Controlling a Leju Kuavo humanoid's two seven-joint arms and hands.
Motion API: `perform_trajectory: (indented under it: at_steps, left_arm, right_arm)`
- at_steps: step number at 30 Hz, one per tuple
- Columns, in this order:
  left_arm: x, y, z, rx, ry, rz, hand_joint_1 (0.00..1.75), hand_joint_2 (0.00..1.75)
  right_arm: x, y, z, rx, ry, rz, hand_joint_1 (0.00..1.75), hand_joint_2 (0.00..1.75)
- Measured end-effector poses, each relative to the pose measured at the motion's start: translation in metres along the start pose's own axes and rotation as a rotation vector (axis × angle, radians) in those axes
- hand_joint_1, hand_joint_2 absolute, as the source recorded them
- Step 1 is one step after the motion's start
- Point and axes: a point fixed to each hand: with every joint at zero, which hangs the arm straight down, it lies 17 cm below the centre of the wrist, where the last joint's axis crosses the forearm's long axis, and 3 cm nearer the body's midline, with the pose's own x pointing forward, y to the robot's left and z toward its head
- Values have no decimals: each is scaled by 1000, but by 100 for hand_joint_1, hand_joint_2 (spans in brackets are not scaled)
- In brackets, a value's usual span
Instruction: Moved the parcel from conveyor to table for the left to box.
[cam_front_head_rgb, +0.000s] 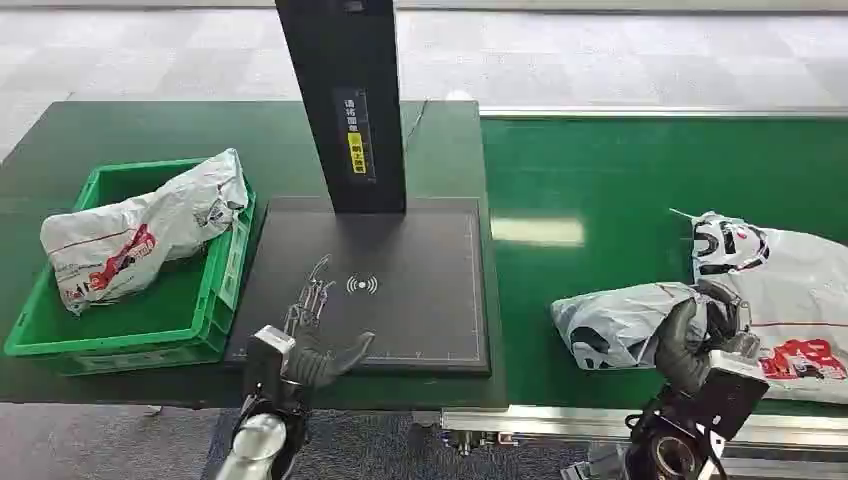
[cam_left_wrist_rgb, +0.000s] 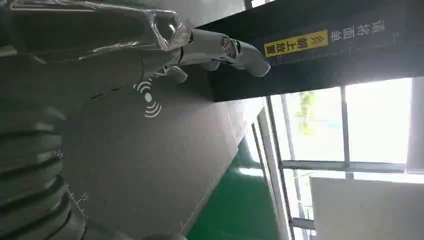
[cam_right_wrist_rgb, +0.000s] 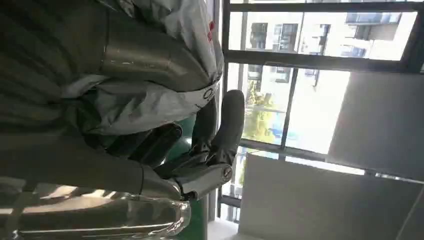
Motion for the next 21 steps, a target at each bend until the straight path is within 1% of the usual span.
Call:
perform_trajectory:
  at_steps: [3,5,8,10,12,15,17,21]
  left_arm:
    - [2,5,-1,24,-15,-8,0,175]
    - [3,8,-1,37,-21,-15,0,175]
    - [6,10,-3,44,-32,-14,0,175]
    - [8,11,-5,45,-42,-11,0,175]
    - [11,12,-7,49,-51,-3,0,175]
    - [14,13,-11,49,-65,5,0,175]
    - [17,11,-15,44,-75,14,0,175]
    - [21,4,-20,32,-89,23,0,175]
  right_arm:
    - [3,1,1,3,-3,-20,175,175]
    - [6,17,5,71,-11,-25,175,175]
    - [15,52,17,210,-38,-23,175,175]
    - [15,70,25,260,-5,-76,175,175]
    - [9,71,25,254,39,-135,175,175]
    - [4,69,16,242,62,-178,175,175]
    - [3,71,0,250,49,-176,175,175]
    - [7,78,-43,256,13,-170,175,175]
